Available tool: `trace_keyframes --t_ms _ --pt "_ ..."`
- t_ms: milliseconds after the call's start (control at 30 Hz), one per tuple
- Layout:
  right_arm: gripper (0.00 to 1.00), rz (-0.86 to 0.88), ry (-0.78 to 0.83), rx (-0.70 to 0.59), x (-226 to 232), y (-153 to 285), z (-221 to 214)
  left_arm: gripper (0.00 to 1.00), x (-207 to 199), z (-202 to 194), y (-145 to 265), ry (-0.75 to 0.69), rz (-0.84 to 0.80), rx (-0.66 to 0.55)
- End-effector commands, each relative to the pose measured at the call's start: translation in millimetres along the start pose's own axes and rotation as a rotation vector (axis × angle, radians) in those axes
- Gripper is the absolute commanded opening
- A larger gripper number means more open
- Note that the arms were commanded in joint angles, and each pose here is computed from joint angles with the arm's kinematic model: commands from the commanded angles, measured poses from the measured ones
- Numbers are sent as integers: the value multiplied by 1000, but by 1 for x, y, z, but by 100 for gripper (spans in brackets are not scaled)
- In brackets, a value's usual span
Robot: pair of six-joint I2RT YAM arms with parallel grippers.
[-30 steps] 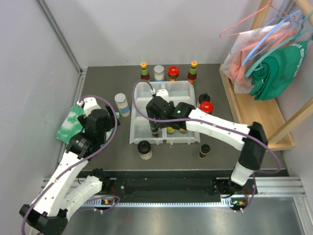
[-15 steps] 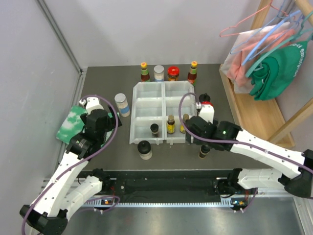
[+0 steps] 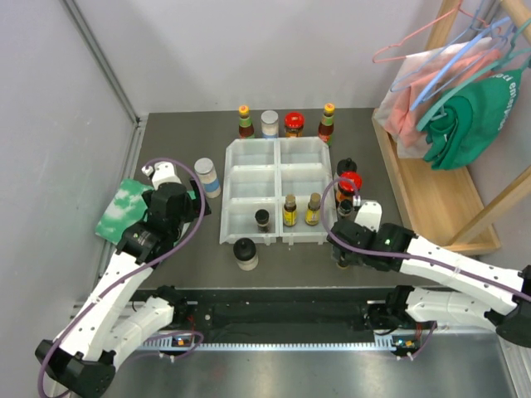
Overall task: Organize the condiment bottles
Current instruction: Pick up the bottle from the corner of the board.
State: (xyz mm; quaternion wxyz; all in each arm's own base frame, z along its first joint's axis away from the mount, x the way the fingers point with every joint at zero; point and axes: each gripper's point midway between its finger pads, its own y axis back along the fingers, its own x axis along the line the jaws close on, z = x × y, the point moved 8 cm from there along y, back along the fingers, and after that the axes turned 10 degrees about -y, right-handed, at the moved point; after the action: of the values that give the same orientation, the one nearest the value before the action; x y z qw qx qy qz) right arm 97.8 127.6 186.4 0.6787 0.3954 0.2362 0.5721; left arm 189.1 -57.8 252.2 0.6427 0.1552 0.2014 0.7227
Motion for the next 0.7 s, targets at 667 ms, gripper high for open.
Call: trace_keyframes --t_ms 667 --pt "87 -10 -20 37 19 -33 1 99 0 11 5 38 -25 -73"
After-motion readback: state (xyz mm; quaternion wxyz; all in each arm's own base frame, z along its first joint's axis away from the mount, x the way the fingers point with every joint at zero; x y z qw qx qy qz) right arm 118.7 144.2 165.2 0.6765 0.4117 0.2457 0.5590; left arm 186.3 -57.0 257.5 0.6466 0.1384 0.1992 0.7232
